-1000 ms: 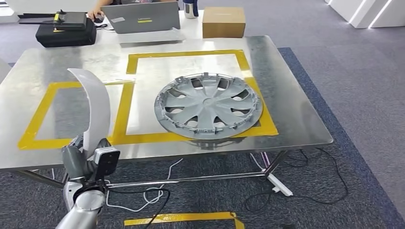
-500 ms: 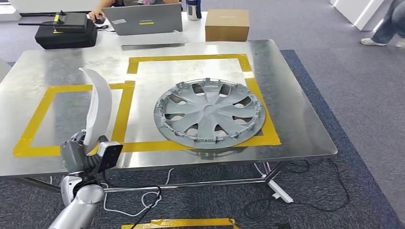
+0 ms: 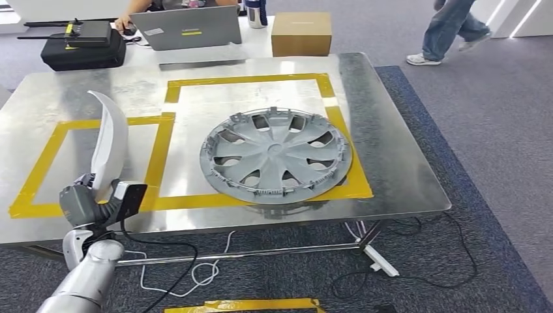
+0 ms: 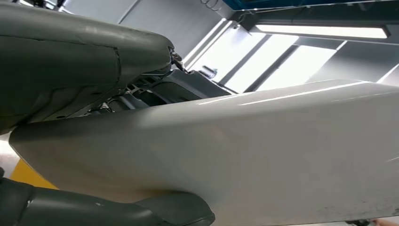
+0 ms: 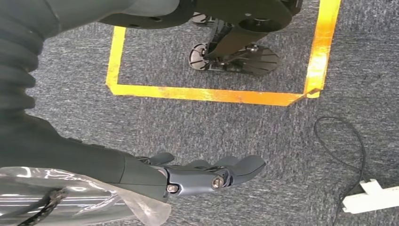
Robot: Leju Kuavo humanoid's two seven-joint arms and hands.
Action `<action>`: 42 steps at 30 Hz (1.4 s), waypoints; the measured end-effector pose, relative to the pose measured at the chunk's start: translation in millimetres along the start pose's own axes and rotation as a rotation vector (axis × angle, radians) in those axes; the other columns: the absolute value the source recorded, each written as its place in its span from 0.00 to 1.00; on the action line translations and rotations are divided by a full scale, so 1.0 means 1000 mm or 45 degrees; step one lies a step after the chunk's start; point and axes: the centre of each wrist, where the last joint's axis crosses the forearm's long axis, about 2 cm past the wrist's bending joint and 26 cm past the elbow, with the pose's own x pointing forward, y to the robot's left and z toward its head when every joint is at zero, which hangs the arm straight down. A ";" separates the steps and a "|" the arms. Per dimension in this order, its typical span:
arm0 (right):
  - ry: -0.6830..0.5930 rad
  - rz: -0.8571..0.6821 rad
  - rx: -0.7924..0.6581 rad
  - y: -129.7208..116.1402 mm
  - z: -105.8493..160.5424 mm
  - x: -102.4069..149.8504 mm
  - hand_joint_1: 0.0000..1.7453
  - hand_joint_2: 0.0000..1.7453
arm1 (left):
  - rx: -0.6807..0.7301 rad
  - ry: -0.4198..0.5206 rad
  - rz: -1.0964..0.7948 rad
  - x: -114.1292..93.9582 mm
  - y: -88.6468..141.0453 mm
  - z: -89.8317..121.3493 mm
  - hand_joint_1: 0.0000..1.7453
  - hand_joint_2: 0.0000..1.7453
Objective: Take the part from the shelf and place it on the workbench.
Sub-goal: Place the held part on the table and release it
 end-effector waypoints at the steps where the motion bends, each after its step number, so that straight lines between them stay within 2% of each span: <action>1: 0.000 0.000 0.000 0.000 0.000 0.000 0.00 1.00 | -0.002 0.005 -0.003 -0.001 0.000 0.000 1.00 1.00; 12: 0.000 0.001 0.002 0.000 0.000 0.000 0.00 1.00 | -0.018 0.034 -0.025 -0.009 0.000 0.003 1.00 1.00; 16: -0.002 0.008 0.014 0.000 0.000 0.000 0.00 1.00 | -0.016 0.033 -0.071 -0.013 0.003 -0.003 1.00 1.00; 22: -0.006 0.039 0.039 0.001 0.000 0.001 0.00 1.00 | -0.014 0.084 -0.227 -0.028 0.015 -0.028 1.00 1.00; 27: -0.005 0.067 0.062 0.001 -0.002 0.004 0.00 1.00 | -0.113 0.131 -0.472 -0.036 0.018 -0.051 1.00 1.00; 34: -0.018 0.107 0.096 0.003 -0.004 0.010 0.00 1.00 | -0.335 0.249 -0.767 -0.032 0.014 -0.080 1.00 1.00; 38: -0.013 0.109 0.102 0.003 -0.004 0.009 0.00 1.00 | -0.388 0.243 -0.857 -0.029 0.017 -0.096 1.00 1.00; 42: -0.009 0.109 0.115 0.004 -0.003 0.009 0.00 1.00 | -0.412 0.231 -0.914 -0.027 0.019 -0.104 1.00 1.00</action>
